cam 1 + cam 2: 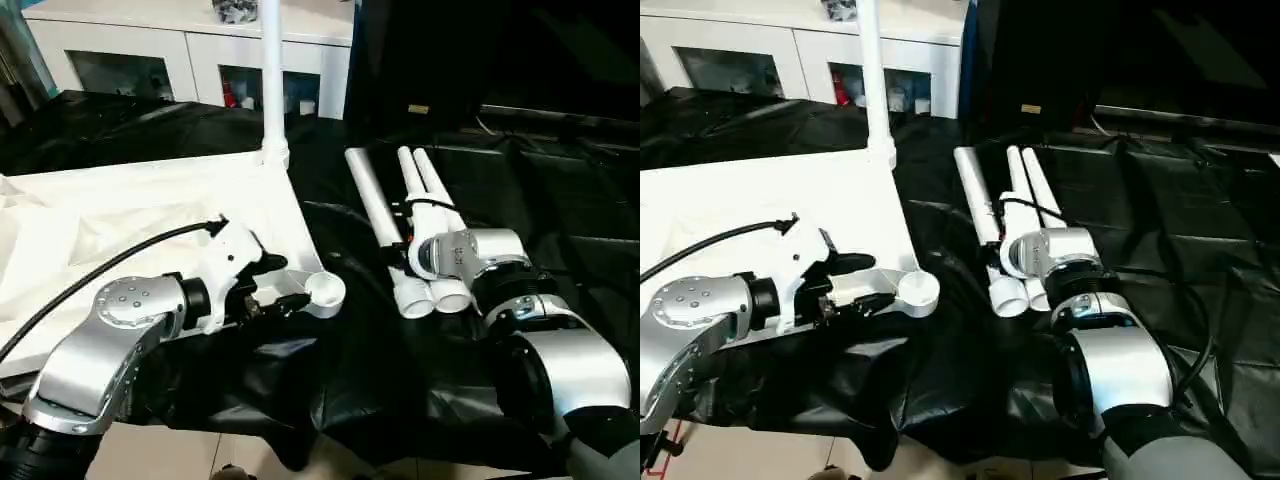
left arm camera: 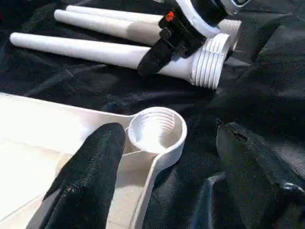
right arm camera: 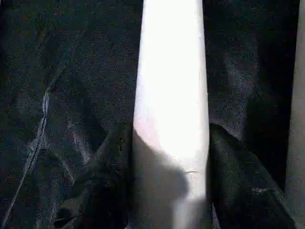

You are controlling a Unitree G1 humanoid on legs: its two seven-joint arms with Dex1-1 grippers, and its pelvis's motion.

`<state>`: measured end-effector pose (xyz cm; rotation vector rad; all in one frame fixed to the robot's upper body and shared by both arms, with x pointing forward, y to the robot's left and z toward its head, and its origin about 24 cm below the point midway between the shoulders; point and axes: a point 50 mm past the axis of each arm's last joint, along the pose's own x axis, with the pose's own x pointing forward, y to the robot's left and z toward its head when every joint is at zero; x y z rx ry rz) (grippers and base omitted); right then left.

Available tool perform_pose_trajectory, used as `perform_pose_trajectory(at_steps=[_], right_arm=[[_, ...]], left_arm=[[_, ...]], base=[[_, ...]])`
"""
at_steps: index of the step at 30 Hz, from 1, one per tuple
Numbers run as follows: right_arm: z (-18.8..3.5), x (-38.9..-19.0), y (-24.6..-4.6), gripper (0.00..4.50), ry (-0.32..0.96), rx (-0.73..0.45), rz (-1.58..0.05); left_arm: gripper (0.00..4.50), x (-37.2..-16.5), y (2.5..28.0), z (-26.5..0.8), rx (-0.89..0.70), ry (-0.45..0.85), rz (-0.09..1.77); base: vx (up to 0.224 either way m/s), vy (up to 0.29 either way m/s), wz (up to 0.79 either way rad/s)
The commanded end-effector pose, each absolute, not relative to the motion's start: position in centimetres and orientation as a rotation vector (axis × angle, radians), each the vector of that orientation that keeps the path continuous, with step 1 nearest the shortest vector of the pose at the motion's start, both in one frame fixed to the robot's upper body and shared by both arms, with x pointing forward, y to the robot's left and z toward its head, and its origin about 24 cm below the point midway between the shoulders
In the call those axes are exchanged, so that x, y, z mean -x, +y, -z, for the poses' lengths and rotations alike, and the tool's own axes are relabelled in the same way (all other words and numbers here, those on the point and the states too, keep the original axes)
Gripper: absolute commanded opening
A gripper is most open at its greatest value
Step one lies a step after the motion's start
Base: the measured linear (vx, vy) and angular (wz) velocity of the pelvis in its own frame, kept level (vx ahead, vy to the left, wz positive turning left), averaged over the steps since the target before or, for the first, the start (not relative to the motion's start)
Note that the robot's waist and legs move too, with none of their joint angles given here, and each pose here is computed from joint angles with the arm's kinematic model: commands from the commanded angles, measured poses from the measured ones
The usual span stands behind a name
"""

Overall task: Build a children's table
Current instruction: Pick table leg

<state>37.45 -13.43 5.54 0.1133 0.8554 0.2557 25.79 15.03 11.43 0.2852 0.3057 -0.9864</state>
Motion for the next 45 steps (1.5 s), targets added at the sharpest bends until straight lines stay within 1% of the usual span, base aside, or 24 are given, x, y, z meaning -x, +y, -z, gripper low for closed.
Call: perform_pose_trajectory(at_steps=[1, 4, 6, 8, 9, 11, 12, 13, 14, 15, 16, 19, 21, 22, 23, 24, 25, 27, 28, 31, 36, 39, 43, 45], right_arm=[[-6.2, -37.9, -14.1, 1.89, 0.831, -0.142, -0.224], [-6.5, -38.0, -14.2, 1.86, 0.815, -0.176, -0.218], [-7.1, -38.3, -14.1, 1.84, 0.78, -0.223, -0.234], [-8.5, -38.9, -13.7, 1.84, 0.66, -0.322, -0.306], [-8.8, -39.0, -13.5, 1.84, 0.634, -0.344, -0.322], [-9.9, -39.4, -13.3, 1.84, 0.52, -0.423, -0.385], [-9.9, -39.4, -13.3, 1.84, 0.52, -0.423, -0.385], [-10.4, -39.4, -13.3, 1.84, 0.475, -0.476, -0.418], [-11.1, -39.3, -13.2, 1.84, 0.399, -0.572, -0.473], [-11.3, -39.2, -13.2, 1.84, 0.377, -0.602, -0.489], [-11.5, -39.0, -13.2, 1.84, 0.322, -0.619, -0.517], [-11.8, -38.2, -13.2, 1.84, 0.274, -0.667, -0.596], [-12.3, -37.6, -13.2, 1.84, 0.228, -0.71, -0.671], [-12.3, -37.6, -13.2, 1.84, 0.228, -0.71, -0.671], [-13.4, -37.0, -13.4, 1.84, 0.162, -0.782, -0.736], [-13.9, -36.6, -13.5, 1.84, 0.13, -0.799, -0.777], [-14.5, -36.3, -13.5, 1.84, 0.083, -0.781, -0.802], [-14.9, -35.5, -13.1, 1.84, 0.08, -0.769, -0.878], [-14.9, -35.2, -12.9, 1.84, 0.083, -0.756, -0.899], [-15.3, -34.3, -12.4, 1.84, 0.041, -0.706, -0.988], [-15.5, -32.8, -11.7, 1.84, 0.038, -0.677, -1.118], [-15.2, -32.5, -11.2, 1.84, 0.06, -0.645, -1.125], [-14.9, -32.4, -10.9, 1.84, 0.074, -0.61, -1.124], [-14.7, -32.2, -10.6, 1.84, 0.086, -0.59, -1.123]], left_arm=[[3.46, -25.6, 14.8, -11.8, -0.287, 0.293, 1.024], [3.46, -25.5, 14.8, -12.0, -0.274, 0.285, 1.032], [3.46, -25.7, 14.7, -12.2, -0.252, 0.265, 1.03], [3.46, -26.3, 14.6, -12.6, -0.221, 0.22, 1.003], [3.46, -26.4, 14.6, -12.7, -0.214, 0.211, 0.995], [3.46, -27.4, 14.4, -13.0, -0.221, 0.174, 0.934], [3.46, -27.4, 14.4, -13.0, -0.221, 0.174, 0.934], [3.46, -28.1, 14.2, -13.2, -0.196, 0.152, 0.885], [3.46, -29.3, 13.8, -13.7, -0.149, 0.115, 0.81], [3.46, -29.7, 13.6, -13.9, -0.129, 0.101, 0.783], [3.46, -30.4, 13.4, -14.2, -0.095, 0.073, 0.734], [3.46, -31.8, 12.9, -15.2, 0.0, 0.017, 0.651], [3.46, -32.5, 12.3, -16.0, 0.067, -0.018, 0.65], [3.46, -32.5, 12.3, -16.0, 0.067, -0.018, 0.65], [3.46, -32.9, 11.7, -16.7, 0.122, -0.053, 0.661], [3.46, -33.0, 11.4, -17.1, 0.15, -0.076, 0.678], [3.46, -33.1, 11.0, -17.5, 0.21, -0.085, 0.695], [3.46, -33.6, 10.5, -18.1, 0.357, -0.063, 0.697], [3.46, -34.0, 10.6, -18.2, 0.396, -0.05, 0.658], [3.46, -34.4, 10.1, -18.7, 0.503, -0.049, 0.668], [3.46, -34.0, 8.8, -19.6, 0.588, -0.051, 0.757], [3.46, -33.4, 8.0, -20.0, 0.67, -0.039, 0.827], [3.46, -33.0, 7.6, -20.1, 0.691, -0.017, 0.869], [3.46, -32.4, 7.2, -20.2, 0.704, -0.002, 0.933]], base=[[0.0, 0.0, 0.0], [0.0, 0.0, 0.0], [0.0, 0.0, 0.0], [0.0, 0.0, 0.0], [0.0, 0.0, 0.0], [0.0, 0.0, 0.0], [0.0, 0.0, 0.0], [0.0, 0.0, 0.0], [0.0, 0.0, 0.0], [0.0, 0.0, 0.0], [0.0, 0.0, 0.0], [0.0, 0.0, 0.0], [0.0, 0.0, 0.0], [0.0, 0.0, 0.0], [0.0, 0.0, 0.0], [0.0, 0.0, 0.0], [0.0, 0.0, 0.0], [0.0, 0.0, 0.0], [0.0, 0.0, 0.0], [0.0, 0.0, 0.0], [0.0, 0.0, 0.0], [0.0, 0.0, 0.0], [0.0, 0.0, 0.0], [0.0, 0.0, 0.0]])
